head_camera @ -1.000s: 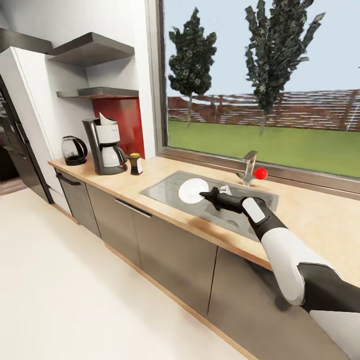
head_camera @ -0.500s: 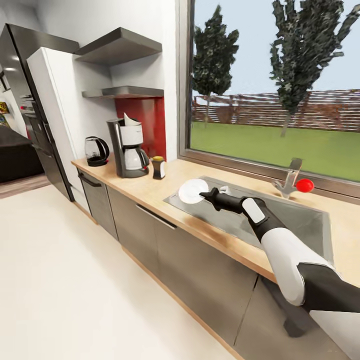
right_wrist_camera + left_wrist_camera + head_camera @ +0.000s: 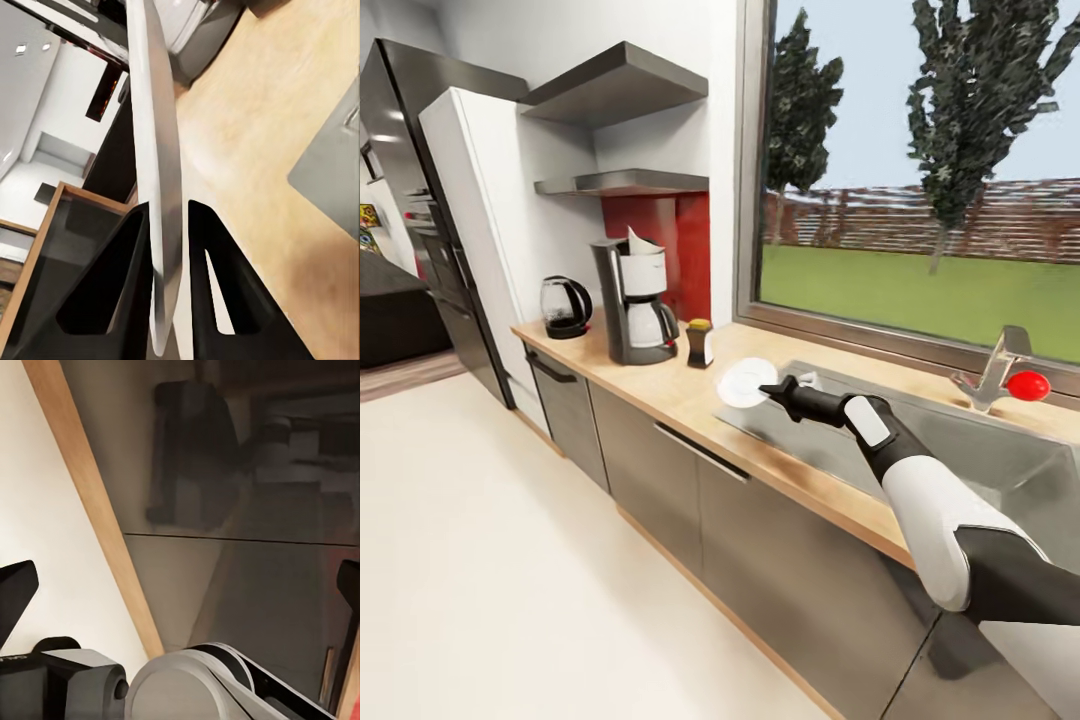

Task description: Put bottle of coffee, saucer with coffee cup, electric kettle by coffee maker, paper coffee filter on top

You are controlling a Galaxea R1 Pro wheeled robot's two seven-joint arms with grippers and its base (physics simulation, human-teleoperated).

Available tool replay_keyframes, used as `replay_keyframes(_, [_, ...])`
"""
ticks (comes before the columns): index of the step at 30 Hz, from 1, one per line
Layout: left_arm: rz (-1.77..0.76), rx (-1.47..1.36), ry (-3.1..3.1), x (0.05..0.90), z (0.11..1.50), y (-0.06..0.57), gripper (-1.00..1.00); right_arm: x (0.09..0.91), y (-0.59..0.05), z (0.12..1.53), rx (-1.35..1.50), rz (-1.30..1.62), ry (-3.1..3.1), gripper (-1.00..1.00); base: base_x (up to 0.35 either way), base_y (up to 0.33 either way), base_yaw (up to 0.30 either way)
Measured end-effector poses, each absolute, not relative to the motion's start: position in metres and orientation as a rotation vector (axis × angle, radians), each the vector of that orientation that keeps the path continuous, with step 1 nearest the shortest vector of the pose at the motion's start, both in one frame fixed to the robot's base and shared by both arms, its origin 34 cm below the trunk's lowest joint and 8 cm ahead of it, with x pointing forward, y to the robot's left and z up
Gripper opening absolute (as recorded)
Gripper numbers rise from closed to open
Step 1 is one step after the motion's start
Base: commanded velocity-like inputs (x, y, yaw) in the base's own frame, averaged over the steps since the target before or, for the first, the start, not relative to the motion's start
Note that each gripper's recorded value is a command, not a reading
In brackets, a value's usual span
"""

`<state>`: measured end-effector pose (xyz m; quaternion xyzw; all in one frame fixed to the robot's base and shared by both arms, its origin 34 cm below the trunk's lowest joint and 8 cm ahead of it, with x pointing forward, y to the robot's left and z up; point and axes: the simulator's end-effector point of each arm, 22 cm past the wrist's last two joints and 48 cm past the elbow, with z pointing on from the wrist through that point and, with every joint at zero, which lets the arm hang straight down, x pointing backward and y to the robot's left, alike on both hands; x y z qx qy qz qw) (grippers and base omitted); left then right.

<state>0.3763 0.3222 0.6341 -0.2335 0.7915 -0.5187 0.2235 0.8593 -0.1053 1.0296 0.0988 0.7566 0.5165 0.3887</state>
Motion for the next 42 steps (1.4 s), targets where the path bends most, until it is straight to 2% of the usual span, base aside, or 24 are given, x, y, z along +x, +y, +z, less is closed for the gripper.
replay_keyframes(9, [-1.431, -0.645, 2.185, 0.376, 0.634, 0.323, 1.00, 0.859, -0.106, 1.029, 0.254, 1.314, 1.924, -1.00, 0.015, 0.306, 0.000])
replay_keyframes(24, [-1.431, -0.645, 2.185, 0.376, 0.634, 0.323, 1.00, 0.859, -0.104, 1.029, 0.253, 1.318, 1.924, -1.00, 0.226, 0.255, 0.000])
replay_keyframes(34, [-1.430, -0.644, 2.186, 0.376, 0.634, 0.323, 1.00, 0.853, -0.068, 1.020, 0.248, 1.322, 1.972, -1.00, 0.218, 0.070, 0.000])
replay_keyframes(42, [-1.430, -0.643, 2.186, 0.376, 0.634, 0.323, 1.00, 0.862, -0.071, 1.016, 0.309, 1.272, 1.969, -1.00, 0.054, 0.014, 0.000])
